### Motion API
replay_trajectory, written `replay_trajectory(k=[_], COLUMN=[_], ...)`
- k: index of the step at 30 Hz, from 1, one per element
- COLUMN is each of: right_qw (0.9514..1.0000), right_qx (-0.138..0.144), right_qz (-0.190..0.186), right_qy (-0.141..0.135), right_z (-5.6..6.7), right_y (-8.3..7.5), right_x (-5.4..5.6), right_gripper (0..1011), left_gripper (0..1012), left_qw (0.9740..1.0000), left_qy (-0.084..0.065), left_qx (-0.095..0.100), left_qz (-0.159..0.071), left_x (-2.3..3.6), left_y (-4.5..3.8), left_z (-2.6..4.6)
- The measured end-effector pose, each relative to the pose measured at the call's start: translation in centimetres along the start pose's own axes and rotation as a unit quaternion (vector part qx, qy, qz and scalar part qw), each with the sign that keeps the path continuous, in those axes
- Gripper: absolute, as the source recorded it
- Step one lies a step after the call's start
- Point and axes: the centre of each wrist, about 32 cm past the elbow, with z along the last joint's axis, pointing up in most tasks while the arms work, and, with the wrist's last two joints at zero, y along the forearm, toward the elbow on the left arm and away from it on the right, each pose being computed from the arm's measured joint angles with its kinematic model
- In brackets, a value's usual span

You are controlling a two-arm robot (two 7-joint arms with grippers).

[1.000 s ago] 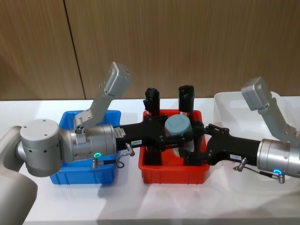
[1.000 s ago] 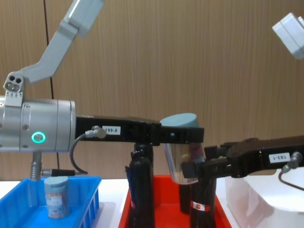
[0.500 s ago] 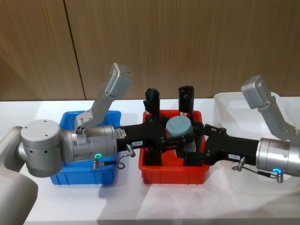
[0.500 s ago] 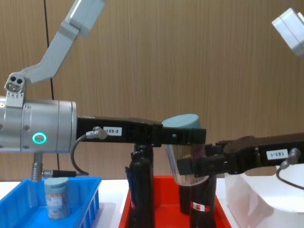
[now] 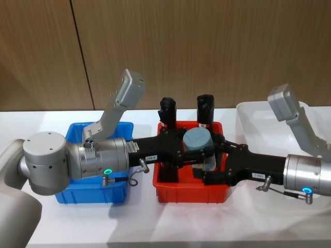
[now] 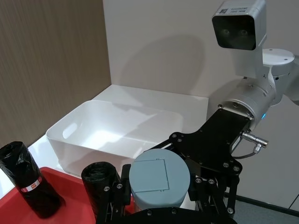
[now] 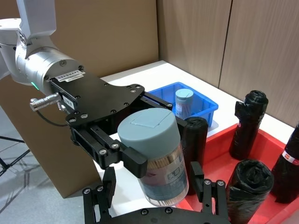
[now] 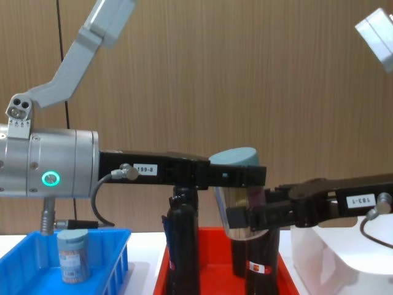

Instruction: Pick the cotton swabs from the blue box and place them into the white box.

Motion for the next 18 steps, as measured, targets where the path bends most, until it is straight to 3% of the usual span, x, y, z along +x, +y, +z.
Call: replay_trajectory(k=[18], right_qw=[0.9999], right_qx=[0.004], right_qz=[0.000], right_qy=[0.010], right_z=[-0.55], right_y=[0.20], right_x=[-0.09], right_gripper=[1002], left_gripper=[669], left_qw=[1.0000], left_qy=[0.000], left_qx=[0.000], left_qz=[0.001], left_x=[0.02], left_y=[0.03], left_z=[0.02])
